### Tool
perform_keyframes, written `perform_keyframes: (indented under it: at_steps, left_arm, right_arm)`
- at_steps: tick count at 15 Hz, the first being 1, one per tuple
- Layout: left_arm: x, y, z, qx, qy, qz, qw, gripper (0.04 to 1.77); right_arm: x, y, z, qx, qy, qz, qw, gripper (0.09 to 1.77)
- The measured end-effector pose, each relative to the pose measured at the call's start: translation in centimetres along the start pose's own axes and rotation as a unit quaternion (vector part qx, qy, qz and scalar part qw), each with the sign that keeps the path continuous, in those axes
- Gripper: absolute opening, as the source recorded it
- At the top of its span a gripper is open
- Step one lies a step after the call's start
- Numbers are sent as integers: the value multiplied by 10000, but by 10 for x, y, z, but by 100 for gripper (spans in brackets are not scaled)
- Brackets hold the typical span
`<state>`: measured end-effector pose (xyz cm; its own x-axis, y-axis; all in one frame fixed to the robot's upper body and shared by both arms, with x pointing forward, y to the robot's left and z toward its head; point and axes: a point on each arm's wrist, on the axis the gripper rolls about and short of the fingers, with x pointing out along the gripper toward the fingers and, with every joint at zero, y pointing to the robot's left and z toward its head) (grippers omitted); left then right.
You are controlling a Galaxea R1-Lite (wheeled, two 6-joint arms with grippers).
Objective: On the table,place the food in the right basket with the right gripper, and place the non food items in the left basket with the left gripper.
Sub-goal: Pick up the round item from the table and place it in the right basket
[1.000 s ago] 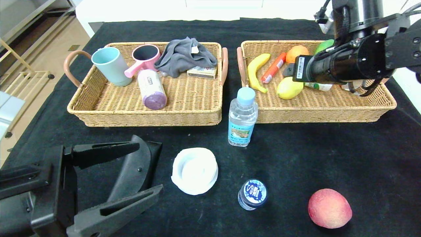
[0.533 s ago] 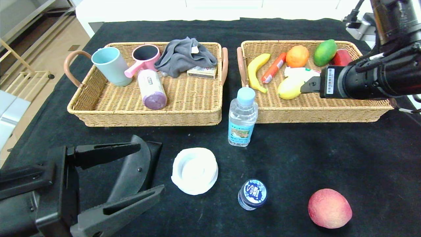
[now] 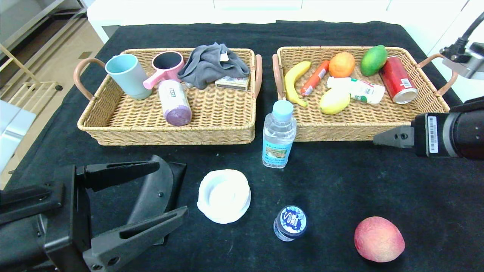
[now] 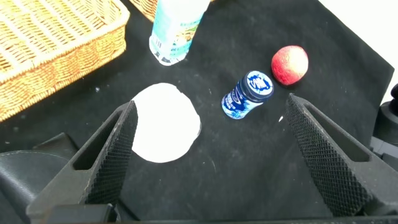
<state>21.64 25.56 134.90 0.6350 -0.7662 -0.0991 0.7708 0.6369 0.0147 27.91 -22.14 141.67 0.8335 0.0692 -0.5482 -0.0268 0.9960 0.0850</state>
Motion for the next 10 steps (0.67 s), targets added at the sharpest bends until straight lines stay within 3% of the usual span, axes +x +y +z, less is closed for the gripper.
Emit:
perform_keyframes:
  at_steps: [4,7,10]
  left_arm:
    - [0,1,0,3,-2,34,10000,172]
    - [0,2,-1,-5,17,34,10000,172]
    - [1,2,-2,-9,34,31,10000,172]
  right_arm:
    - [-3,-6,-32,9,554,16,9985,170]
    - [-3,-7,-49,263,1073,224,9936,170]
    - [-1,-5,-59,271,1294,247,9909,170]
